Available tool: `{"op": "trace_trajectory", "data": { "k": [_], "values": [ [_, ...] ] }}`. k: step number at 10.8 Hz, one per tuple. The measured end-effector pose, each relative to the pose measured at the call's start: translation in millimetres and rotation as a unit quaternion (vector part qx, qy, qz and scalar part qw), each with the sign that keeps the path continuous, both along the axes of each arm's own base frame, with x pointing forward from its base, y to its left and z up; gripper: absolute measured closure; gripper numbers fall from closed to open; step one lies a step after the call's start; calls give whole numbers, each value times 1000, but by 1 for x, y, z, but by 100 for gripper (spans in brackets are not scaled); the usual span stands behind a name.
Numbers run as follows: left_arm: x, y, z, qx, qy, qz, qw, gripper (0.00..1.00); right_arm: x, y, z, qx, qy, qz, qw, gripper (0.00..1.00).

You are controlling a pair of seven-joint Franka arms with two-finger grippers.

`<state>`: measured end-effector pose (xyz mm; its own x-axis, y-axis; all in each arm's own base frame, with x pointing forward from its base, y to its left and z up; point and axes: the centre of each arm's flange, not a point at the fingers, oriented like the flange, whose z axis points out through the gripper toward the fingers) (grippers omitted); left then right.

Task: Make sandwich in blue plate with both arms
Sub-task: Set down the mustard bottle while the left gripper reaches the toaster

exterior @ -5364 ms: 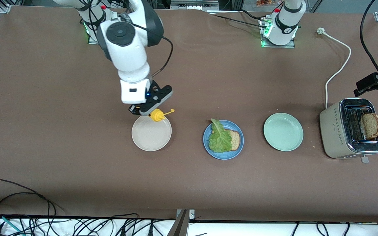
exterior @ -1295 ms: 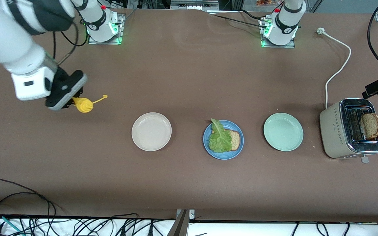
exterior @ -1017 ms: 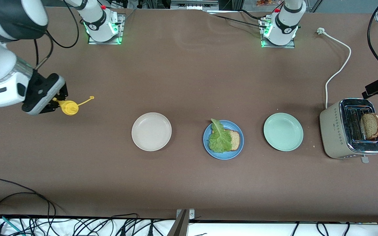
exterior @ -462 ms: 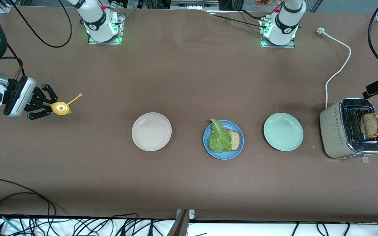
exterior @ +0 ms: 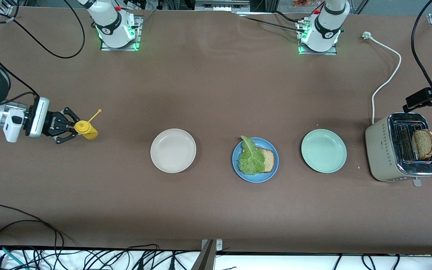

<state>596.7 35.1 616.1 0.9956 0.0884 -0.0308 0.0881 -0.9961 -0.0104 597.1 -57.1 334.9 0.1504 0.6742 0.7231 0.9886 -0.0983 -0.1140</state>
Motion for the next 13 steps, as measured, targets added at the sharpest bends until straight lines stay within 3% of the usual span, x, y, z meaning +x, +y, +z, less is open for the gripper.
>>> {"op": "trace_trajectory", "data": {
  "k": [6, 8, 10, 13],
  "values": [
    [-4, 48, -6, 16, 8, 37, 999, 0, -9, -47, -104, 97, -18, 38, 994, 95],
    [4, 77, -45, 66, 53, 21, 996, 0, -13, -56, -127, 108, -27, 50, 993, 95],
    [21, 97, -102, 61, 91, 8, 994, 0, -19, -64, -145, 121, -25, 57, 991, 95],
    [37, 135, -170, 43, 115, 4, 992, 0, -22, -68, -161, 132, -26, 53, 990, 95]
  ]
}}
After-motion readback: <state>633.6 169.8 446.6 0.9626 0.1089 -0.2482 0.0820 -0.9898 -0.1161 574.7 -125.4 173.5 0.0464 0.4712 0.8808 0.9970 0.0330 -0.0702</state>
